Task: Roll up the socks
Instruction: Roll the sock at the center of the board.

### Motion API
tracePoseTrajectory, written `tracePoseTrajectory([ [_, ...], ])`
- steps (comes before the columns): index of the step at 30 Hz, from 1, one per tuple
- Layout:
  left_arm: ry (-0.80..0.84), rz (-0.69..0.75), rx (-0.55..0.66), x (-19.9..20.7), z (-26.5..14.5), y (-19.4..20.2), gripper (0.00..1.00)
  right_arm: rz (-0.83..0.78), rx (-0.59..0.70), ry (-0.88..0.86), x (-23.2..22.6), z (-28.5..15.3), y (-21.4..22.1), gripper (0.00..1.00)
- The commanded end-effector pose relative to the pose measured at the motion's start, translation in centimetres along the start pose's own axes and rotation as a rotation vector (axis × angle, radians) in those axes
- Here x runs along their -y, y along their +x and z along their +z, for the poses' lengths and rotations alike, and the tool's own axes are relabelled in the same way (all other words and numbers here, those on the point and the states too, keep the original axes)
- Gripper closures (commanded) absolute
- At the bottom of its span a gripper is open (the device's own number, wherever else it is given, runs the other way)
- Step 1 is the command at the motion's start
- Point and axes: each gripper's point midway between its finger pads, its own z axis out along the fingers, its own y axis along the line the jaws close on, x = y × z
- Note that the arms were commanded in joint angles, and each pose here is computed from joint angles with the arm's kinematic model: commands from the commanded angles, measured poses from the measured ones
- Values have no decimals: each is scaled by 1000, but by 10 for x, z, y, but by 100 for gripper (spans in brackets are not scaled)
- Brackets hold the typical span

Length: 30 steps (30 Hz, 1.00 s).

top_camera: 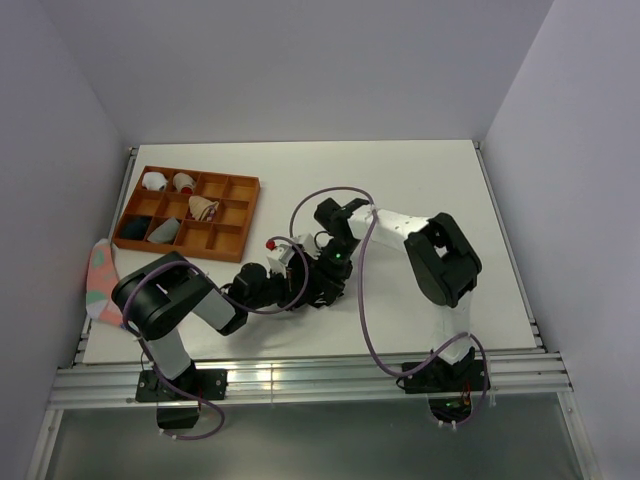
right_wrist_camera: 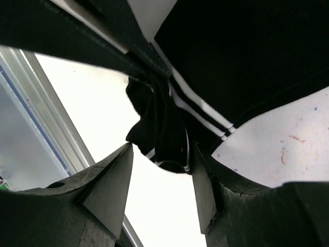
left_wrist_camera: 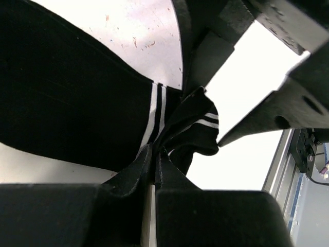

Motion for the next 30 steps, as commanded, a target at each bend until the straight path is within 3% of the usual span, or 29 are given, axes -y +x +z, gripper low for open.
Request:
tracePoseTrajectory([
  [1,-42,-4,-7,-7,1,-1,95,-85,72,6,-19,-16,-16,43],
  [19,-52,-53,2,-8,5,-3,96,-106,45,1,-32,5,-22,43],
  [30,-28,-60,12,0,3,-8,96,-49,41,51,-19,10,-24,66],
])
